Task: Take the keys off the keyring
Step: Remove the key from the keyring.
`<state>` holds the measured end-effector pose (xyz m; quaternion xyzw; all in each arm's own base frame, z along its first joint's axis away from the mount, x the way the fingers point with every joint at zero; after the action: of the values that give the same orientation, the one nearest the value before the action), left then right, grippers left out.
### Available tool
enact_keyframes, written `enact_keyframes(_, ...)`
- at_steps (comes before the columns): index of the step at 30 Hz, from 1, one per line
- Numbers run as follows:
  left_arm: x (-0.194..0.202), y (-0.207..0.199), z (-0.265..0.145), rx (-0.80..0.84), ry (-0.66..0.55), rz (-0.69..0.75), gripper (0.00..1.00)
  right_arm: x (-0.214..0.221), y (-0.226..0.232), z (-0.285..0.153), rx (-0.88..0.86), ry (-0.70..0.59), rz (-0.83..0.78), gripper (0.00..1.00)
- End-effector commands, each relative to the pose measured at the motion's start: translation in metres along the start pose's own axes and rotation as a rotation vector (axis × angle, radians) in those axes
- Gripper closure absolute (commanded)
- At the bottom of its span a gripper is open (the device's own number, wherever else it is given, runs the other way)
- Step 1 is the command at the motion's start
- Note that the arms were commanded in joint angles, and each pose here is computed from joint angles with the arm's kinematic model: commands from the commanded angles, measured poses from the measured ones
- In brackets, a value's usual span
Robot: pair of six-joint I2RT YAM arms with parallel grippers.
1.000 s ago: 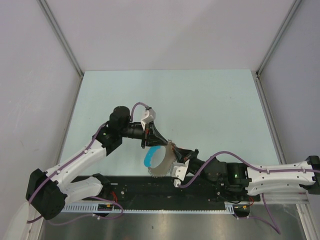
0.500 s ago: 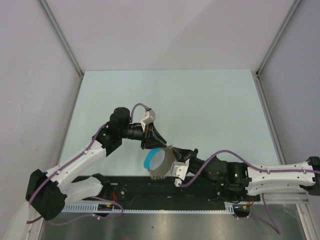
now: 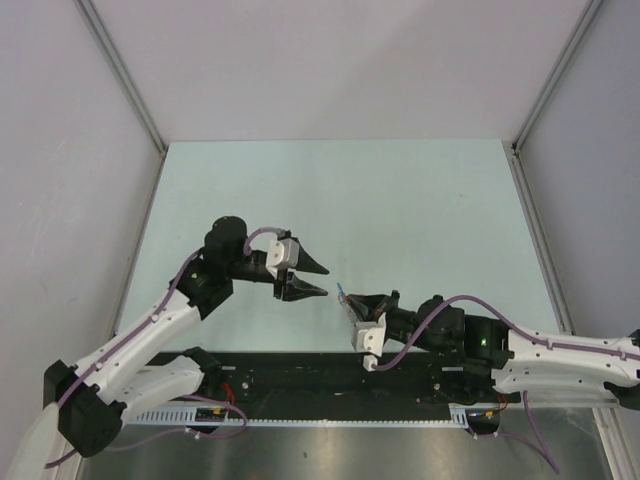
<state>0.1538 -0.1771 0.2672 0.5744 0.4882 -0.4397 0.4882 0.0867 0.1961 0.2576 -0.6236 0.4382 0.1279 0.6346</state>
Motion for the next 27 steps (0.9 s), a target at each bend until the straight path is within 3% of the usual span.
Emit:
enact_keyframes(1,-0.017,0.004,0.001,0.147,-0.041,0.216,0.51,-0.028,-0.024,-0.008,-0.007,-0.179,-0.028,1.0)
enact_keyframes(7,-0.008,-0.003,0.006,0.296,-0.057,0.183,0.49,-0.034,-0.039,-0.011,-0.11,-0.34,-0.041,1.0)
enact_keyframes(11,-0.009,-0.01,0.011,0.365,-0.084,0.166,0.49,-0.033,-0.049,-0.007,-0.153,-0.34,-0.047,1.0)
enact_keyframes(27,-0.009,-0.01,0.025,0.18,-0.062,0.122,0.51,-0.032,-0.064,0.001,-0.077,-0.316,-0.041,1.0)
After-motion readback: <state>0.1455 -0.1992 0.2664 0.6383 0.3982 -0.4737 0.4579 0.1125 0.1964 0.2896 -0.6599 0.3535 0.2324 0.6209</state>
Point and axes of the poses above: each gripper's point midway between its finger pads, its own z axis out along the fingers, its own y axis along the line the jaws close on, x = y × z, the point moved 10 cm from there along -z, back along the fingers, and after that the axes turned 6 degrees about z, right-handed, at the moved point
